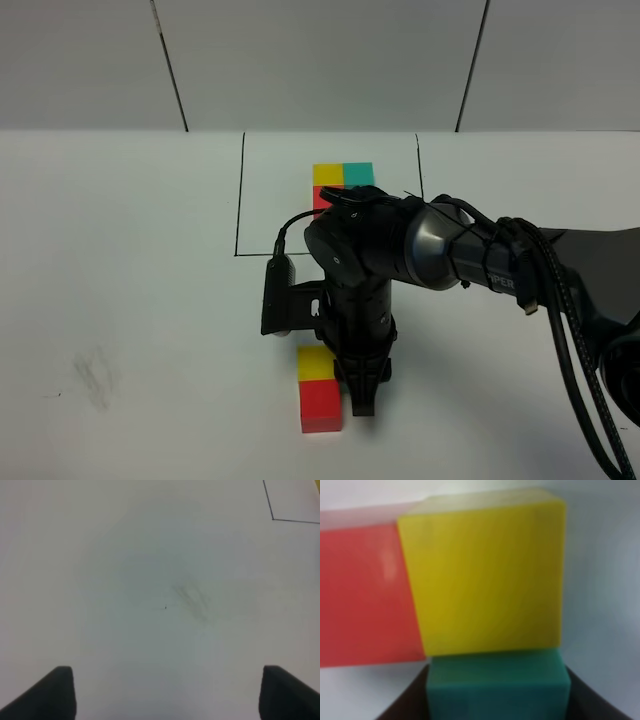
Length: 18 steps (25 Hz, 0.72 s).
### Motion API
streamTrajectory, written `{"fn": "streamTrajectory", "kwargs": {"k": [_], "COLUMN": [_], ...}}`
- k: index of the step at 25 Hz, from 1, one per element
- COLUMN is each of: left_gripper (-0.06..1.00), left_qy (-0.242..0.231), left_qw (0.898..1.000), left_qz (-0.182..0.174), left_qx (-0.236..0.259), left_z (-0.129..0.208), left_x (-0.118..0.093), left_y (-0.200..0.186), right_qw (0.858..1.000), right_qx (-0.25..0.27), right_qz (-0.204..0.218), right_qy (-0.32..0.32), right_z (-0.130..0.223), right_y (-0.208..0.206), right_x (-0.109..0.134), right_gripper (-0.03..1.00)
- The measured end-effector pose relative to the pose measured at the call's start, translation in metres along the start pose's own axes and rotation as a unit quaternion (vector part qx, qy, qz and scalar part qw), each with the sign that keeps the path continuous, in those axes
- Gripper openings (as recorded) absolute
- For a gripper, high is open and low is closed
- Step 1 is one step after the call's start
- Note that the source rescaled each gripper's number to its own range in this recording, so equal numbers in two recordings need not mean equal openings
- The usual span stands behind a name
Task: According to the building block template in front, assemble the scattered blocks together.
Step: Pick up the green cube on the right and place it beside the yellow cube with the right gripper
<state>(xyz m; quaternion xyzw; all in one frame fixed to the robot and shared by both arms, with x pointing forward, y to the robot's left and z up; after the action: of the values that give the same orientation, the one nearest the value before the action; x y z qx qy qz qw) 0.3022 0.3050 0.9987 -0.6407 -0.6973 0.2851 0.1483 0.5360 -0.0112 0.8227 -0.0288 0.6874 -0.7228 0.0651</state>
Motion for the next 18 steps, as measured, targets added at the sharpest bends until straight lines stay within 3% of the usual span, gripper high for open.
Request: {"fn": "streamTrajectory", "kwargs": {"k": [18], "left_gripper": [0.76], "left_qy": [0.000], "left_qw": [1.000], "left_qz": [0.000], "left_qx": [0.000], "left_z": [0.0000], "left_x": [0.0000], "left_y": [0.0000], "right_qw": [1.000], "right_qx": [0.006], "right_qz": [0.003], "right_qy": [0.006], "right_z": [0.0008], "right_y": [0.0069], "right_x": [-0.0019], "right_gripper": [0.20]}}
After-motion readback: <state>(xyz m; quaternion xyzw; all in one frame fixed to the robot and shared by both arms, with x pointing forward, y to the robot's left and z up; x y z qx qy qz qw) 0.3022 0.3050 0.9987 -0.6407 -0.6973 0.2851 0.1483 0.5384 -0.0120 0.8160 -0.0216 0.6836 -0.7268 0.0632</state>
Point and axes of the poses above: a point on each arm's last joint axis where the gripper is mounted, y pointing out along that axis toward the gripper, x along the wrist's bending axis when the last joint is at zero, z = x × y, the point moved 8 cm from there along y, pointing out along that axis toward the gripper, and after that the axes turned 9 degrees about -y, right-handed, at the moved point
